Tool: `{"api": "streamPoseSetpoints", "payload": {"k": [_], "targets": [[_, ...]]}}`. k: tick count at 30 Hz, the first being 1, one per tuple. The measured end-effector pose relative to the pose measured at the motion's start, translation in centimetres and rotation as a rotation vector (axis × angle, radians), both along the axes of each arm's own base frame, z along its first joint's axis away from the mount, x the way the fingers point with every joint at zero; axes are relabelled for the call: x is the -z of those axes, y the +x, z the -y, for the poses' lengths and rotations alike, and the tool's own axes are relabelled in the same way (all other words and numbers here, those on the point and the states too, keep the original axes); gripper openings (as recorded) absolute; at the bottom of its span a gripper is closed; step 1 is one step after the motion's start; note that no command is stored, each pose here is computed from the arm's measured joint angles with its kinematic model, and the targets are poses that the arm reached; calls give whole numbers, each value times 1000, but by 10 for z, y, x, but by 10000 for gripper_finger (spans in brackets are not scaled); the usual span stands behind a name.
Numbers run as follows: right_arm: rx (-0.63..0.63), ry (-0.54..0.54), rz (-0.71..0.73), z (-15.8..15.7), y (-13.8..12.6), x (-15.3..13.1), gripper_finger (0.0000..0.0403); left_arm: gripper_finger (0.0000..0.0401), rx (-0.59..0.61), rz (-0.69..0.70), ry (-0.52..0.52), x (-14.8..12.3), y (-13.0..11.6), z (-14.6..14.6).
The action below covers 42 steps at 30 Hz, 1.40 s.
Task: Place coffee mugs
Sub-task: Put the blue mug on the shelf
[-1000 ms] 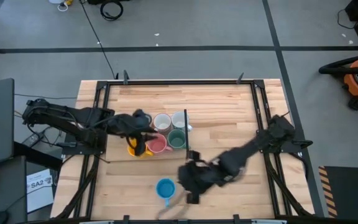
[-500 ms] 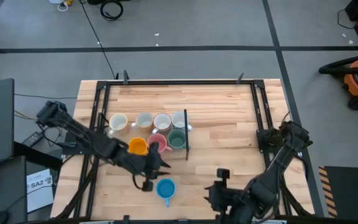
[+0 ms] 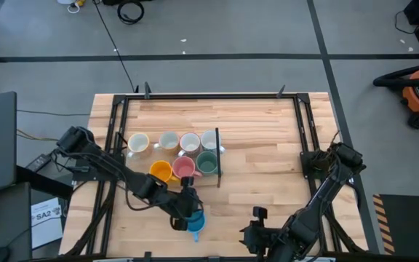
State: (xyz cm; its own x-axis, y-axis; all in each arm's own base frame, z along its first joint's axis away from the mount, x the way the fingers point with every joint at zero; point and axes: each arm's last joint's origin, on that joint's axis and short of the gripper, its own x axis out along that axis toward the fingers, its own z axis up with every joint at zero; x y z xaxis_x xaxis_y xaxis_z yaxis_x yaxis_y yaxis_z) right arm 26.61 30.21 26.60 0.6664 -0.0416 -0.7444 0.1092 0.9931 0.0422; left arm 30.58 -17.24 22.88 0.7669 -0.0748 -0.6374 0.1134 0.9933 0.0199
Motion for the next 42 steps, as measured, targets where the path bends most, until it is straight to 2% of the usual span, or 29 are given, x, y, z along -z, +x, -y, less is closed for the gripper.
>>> {"api": "streamPoseSetpoints", "payload": {"k": [7, 17, 34, 38, 42], "targets": [[-3, 34, -5, 1, 3, 12, 142, 119, 6, -41, -2, 6, 0, 1], [-6, 49, 7, -1, 3, 13, 142, 119, 9, -172, -9, 30, 0, 3], [-12, 46, 10, -1, 4, 13, 142, 118, 28, -190, -25, 31, 0, 3], [-12, 46, 10, -1, 4, 13, 142, 102, 28, -192, -24, 30, 0, 3], [-12, 46, 10, -1, 4, 13, 142, 64, 26, -193, -24, 30, -1, 3]]}}
